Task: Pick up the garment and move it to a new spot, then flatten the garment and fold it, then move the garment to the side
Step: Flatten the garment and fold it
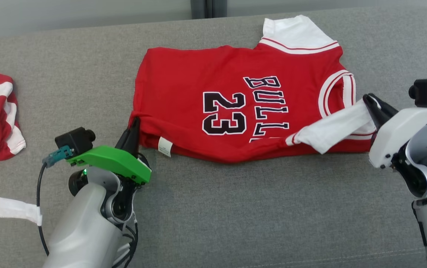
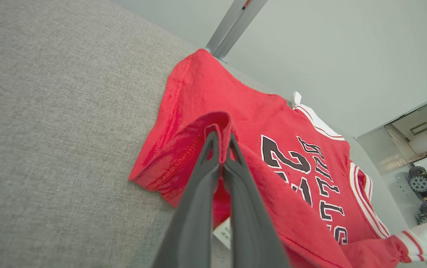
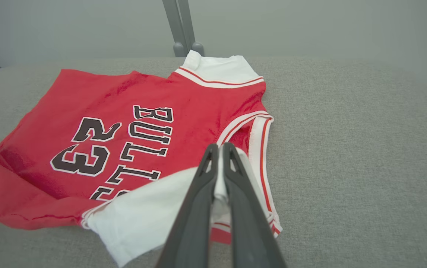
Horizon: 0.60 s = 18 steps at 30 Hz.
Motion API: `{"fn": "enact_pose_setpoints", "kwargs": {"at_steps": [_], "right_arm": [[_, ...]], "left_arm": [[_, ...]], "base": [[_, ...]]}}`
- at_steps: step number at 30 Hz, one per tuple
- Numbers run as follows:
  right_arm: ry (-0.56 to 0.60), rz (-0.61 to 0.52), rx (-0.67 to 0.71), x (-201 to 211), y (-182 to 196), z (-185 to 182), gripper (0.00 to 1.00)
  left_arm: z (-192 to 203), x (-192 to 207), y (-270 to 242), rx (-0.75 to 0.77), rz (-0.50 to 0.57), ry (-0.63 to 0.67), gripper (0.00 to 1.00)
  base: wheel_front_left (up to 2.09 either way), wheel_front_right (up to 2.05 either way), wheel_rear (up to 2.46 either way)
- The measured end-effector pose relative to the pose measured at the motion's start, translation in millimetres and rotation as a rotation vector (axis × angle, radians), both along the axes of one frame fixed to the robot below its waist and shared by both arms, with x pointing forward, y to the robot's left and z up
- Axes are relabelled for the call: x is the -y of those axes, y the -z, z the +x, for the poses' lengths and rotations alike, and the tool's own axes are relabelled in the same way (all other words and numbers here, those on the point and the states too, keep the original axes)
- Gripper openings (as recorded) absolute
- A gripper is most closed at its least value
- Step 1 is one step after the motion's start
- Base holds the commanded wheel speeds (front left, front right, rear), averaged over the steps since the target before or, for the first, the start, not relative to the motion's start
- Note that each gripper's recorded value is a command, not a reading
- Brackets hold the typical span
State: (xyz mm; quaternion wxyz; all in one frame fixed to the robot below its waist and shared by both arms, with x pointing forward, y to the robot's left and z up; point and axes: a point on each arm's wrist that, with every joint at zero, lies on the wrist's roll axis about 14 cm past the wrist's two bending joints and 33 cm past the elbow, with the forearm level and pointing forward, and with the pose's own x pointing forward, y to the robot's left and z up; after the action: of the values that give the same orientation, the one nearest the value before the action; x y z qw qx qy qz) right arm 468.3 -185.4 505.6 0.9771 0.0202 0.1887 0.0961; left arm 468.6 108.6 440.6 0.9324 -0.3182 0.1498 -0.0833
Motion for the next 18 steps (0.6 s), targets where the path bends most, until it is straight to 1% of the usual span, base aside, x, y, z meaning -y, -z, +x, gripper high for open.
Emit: {"fn": "enact_pose_setpoints", "kwargs": {"at_steps": [8, 13, 18], "right_arm": [[-0.003, -0.003, 0.041, 0.0, 5.7, 38.9, 0.00], [-0.014, -0.010, 0.039, -3.5, 15.7, 53.1, 0.00], [-0.008, -0.006, 0.086, -4.3, 13.9, 70.4, 0.00]], "left_arm": [[27.4, -8.5, 10.9, -0.028, 0.017, -0.053, 0.00], [33.1, -13.2, 24.6, -0.076, 0.047, -0.062, 0.00], [38.6, -16.2, 34.3, -0.103, 0.071, -0.070, 0.00]], "base": [[0.00, 0.00, 0.00], [0.00, 0.00, 0.00], [0.00, 0.00, 0.00]]}}
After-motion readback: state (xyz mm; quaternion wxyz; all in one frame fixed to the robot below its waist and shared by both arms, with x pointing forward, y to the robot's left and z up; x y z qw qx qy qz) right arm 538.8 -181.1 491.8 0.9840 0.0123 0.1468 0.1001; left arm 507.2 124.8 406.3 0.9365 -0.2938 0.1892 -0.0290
